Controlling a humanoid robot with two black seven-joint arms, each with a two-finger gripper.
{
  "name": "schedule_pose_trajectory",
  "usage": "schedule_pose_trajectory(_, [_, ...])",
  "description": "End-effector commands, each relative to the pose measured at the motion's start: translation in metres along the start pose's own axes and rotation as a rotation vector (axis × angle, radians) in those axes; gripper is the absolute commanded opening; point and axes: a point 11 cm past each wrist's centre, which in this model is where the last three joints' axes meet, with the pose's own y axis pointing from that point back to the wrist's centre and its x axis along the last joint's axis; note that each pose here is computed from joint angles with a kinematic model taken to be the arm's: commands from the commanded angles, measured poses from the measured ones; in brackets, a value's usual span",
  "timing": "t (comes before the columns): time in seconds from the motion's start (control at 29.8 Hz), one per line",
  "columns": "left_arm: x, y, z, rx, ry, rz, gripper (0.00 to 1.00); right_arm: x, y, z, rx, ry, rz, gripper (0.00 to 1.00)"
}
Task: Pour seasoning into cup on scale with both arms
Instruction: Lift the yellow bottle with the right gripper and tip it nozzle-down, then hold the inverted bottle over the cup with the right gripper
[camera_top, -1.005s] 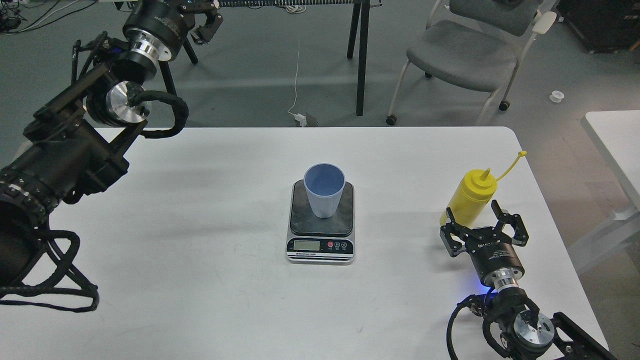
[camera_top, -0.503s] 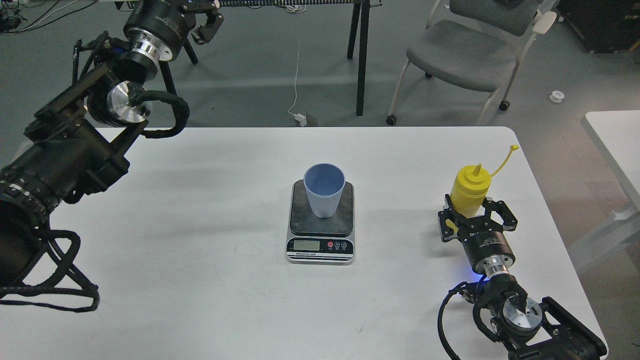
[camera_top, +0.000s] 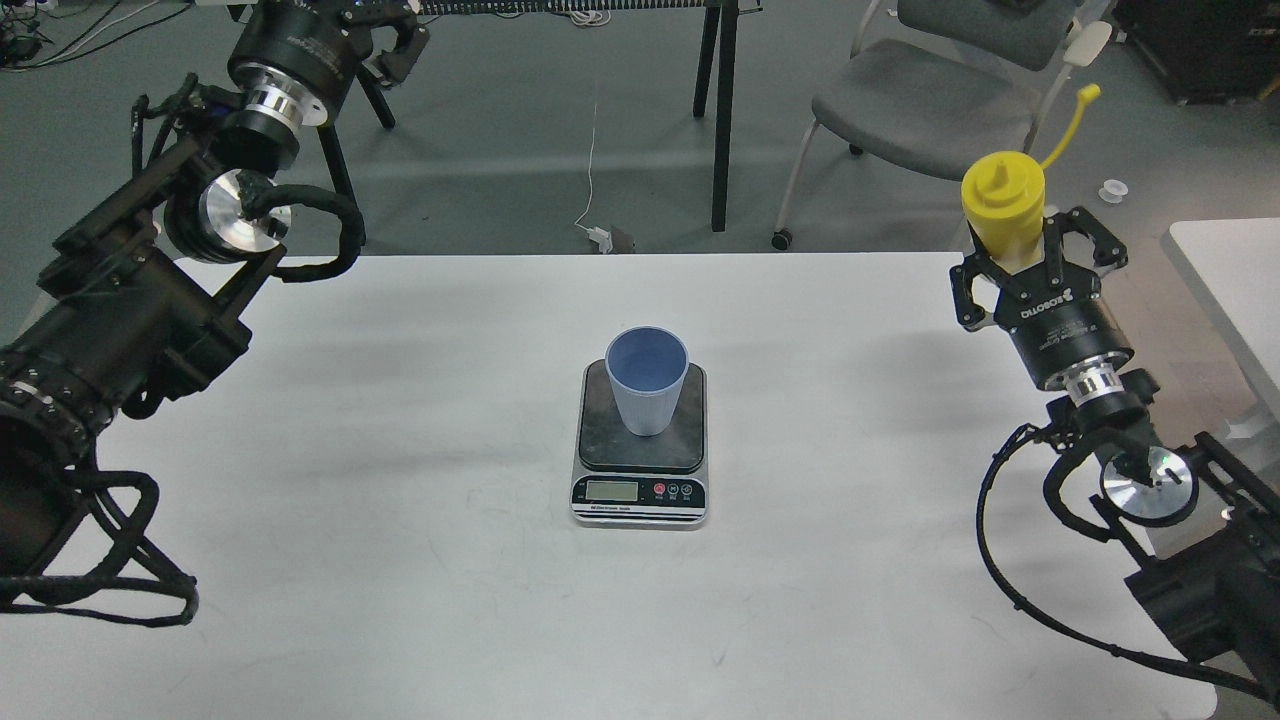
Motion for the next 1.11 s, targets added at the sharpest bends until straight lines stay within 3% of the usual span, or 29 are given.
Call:
schedule_pose_trajectory(0.0, [0.009,0.008,-0.006,0.007,0.021,0.016,1.00,-0.029,-0.026,-0.014,-0.064,0.246,-0.123,0.38])
schedule_pose_trajectory(0.4, [0.075,0.076,-0.023,0.102,0.015,0.076,1.00,-0.112,-0.082,0.031,-0.286,1.067,-0.417,0.38])
schedule_pose_trajectory(0.54, [0.086,0.090,-0.028,0.109,0.020,0.108,1.00,-0.137,-0.101,0.034,-0.234,1.241,-0.472,0.37])
schedule_pose_trajectory(0.9, [0.087,0.092,-0.031,0.110,0.029,0.113,1.00,-0.171,-0.133,0.039,-0.243,1.814,-0.676,0.36])
schedule_pose_trajectory(1.07, [0.086,0.091,-0.030,0.102,0.031,0.112,1.00,-0.173,-0.131,0.086,-0.209,1.950,-0.716,0.35])
